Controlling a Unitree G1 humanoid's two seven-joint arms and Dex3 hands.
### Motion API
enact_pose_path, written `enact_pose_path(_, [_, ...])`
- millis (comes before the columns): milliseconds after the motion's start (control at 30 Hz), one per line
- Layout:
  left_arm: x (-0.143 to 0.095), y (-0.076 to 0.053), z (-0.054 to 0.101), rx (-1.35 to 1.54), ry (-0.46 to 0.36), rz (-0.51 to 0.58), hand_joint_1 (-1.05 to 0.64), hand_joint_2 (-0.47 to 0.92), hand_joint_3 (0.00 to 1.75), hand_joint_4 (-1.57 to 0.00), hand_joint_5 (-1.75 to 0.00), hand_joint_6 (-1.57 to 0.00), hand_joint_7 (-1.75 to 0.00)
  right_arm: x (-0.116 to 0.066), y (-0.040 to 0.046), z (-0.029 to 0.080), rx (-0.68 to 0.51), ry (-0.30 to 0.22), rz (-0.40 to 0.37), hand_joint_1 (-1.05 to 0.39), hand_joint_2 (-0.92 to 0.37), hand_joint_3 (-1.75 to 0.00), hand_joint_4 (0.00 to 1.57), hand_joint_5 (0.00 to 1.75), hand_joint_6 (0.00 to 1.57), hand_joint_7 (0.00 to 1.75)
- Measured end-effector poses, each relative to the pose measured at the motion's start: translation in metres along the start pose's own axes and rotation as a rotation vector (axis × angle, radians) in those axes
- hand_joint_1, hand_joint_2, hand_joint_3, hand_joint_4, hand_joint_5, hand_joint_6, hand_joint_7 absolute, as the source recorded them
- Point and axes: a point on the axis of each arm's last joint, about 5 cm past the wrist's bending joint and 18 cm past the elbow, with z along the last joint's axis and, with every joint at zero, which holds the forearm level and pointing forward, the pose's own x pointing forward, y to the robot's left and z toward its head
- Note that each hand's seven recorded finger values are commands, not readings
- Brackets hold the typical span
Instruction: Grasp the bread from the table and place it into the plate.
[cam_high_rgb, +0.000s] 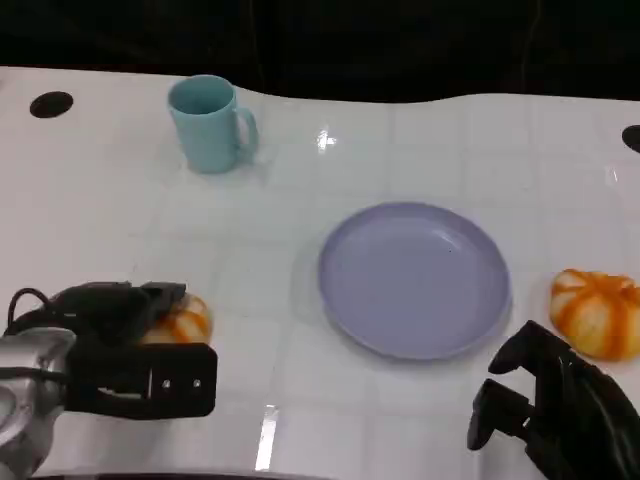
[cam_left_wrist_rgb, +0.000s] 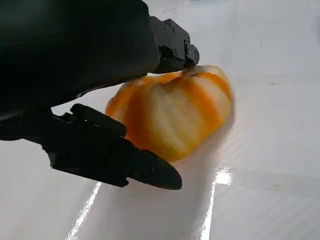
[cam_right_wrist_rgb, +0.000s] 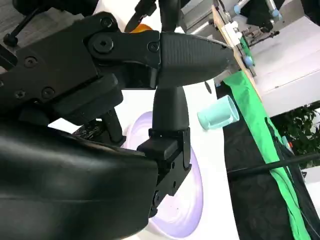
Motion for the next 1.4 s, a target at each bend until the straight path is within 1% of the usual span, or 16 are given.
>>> enact_pose_path(167, [0.004,-0.003,-0.001,-0.027,0.001,-0.024,-0.41,0.84,0.00,-0.12,-0.06,-0.13,-0.03,-0.001,0.0002,0.000,0.002,0.000,-0.002,-0.56,-0.86,-0.63,0.75,1.75,0.47,1.75])
enact_pose_path(333, [0.011,-0.012,-0.007,-0.092,-0.018,0.036,-0.20,0.91,0.03,-0.45,-0.19,-0.36,-0.07,-0.001,-0.0003,0.000,0.003,0.003,-0.001,-0.54,-0.88,-0.59,0.72,1.75,0.44,1.75])
enact_pose_path(367, [0.012,-0.014,-0.008,-0.101,-0.020,0.062,-0.18,0.91,0.07,-0.50,-0.69,-0.46,-0.06,-0.001,-0.0003,0.000,0.007,0.005,-0.001,-0.55,-0.88,-0.58,0.73,1.75,0.45,1.75])
enact_pose_path(400, [0.014,-0.017,-0.010,-0.104,-0.019,0.091,-0.18,0.92,0.11,-0.50,-0.93,-0.52,-0.06,-0.001,-0.0003,0.000,0.011,0.010,-0.001,-0.54,-0.88,-0.57,0.73,1.75,0.45,1.75])
enact_pose_path(500, [0.019,-0.026,-0.010,-0.116,-0.007,0.177,-0.18,0.92,0.29,-0.64,-0.95,-0.75,-0.06,-0.002,-0.0002,0.000,0.012,0.012,0.000,-0.55,-0.89,-0.55,0.74,1.75,0.46,1.75])
enact_pose_path(633, [0.023,-0.034,-0.010,-0.124,-0.012,0.252,-0.24,0.92,0.25,-0.75,-1.34,-1.09,-0.19,-0.002,0.0002,0.001,0.009,0.008,0.001,-0.55,-0.90,-0.54,0.74,1.75,0.46,1.75])
enact_pose_path(667, [0.024,-0.035,-0.011,-0.122,-0.014,0.261,-0.24,0.91,0.34,-0.76,-1.54,-0.99,-0.71,-0.002,0.0005,0.002,0.008,0.005,0.002,-0.55,-0.90,-0.54,0.73,1.75,0.46,1.75])
enact_pose_path(700, [0.025,-0.036,-0.011,-0.122,-0.016,0.278,-0.24,0.92,0.41,-0.77,-1.64,-0.83,-1.21,-0.002,0.0007,0.002,0.007,0.003,0.003,-0.55,-0.90,-0.54,0.73,1.75,0.45,1.75])
enact_pose_path(733, [0.025,-0.038,-0.011,-0.120,-0.020,0.302,-0.24,0.92,0.44,-0.79,-1.70,-0.71,-1.53,-0.002,0.0009,0.002,0.006,0.001,0.004,-0.55,-0.91,-0.54,0.72,1.75,0.44,1.75])
enact_pose_path(767, [0.025,-0.040,-0.011,-0.122,-0.021,0.334,-0.24,0.92,0.45,-0.80,-1.72,-0.66,-1.63,-0.002,0.0011,0.002,0.004,0.001,0.003,-0.55,-0.91,-0.53,0.71,1.75,0.43,1.75])
enact_pose_path(867, [0.025,-0.046,-0.011,-0.115,-0.023,0.395,-0.26,0.92,0.44,-0.78,-1.74,-0.57,-1.73,-0.003,0.0013,0.003,0.002,0.002,-0.001,-0.53,-0.92,-0.54,0.68,1.75,0.39,1.75])
enact_pose_path(1100, [0.024,-0.049,-0.010,-0.112,-0.050,0.419,-0.35,0.92,0.52,-0.77,-1.75,-0.51,-1.75,-0.003,0.0014,0.002,0.001,0.012,-0.008,-0.52,-0.92,-0.55,0.65,1.75,0.36,1.75])
enact_pose_path(1233, [0.023,-0.046,-0.008,-0.129,-0.076,0.442,-0.38,0.92,0.47,-0.77,-1.75,-0.48,-1.75,-0.003,0.0013,0.002,-0.004,0.014,-0.014,-0.52,-0.92,-0.55,0.64,1.75,0.35,1.75])
enact_pose_path(1267, [0.023,-0.045,-0.008,-0.131,-0.081,0.450,-0.36,0.91,0.48,-0.78,-1.75,-0.50,-1.75,-0.003,0.0014,0.002,-0.004,0.015,-0.014,-0.52,-0.92,-0.55,0.64,1.75,0.35,1.75])
enact_pose_path(1367, [0.022,-0.038,-0.007,-0.140,-0.104,0.463,-0.26,0.78,0.72,-0.80,-1.75,-0.57,-1.75,-0.003,0.0014,0.002,-0.007,0.015,-0.015,-0.52,-0.91,-0.54,0.66,1.75,0.35,1.75])
enact_pose_path(1400, [0.021,-0.034,-0.005,-0.144,-0.120,0.471,-0.27,0.78,0.72,-0.81,-1.75,-0.57,-1.75,-0.003,0.0013,0.003,-0.008,0.016,-0.016,-0.52,-0.91,-0.54,0.66,1.75,0.35,1.75])
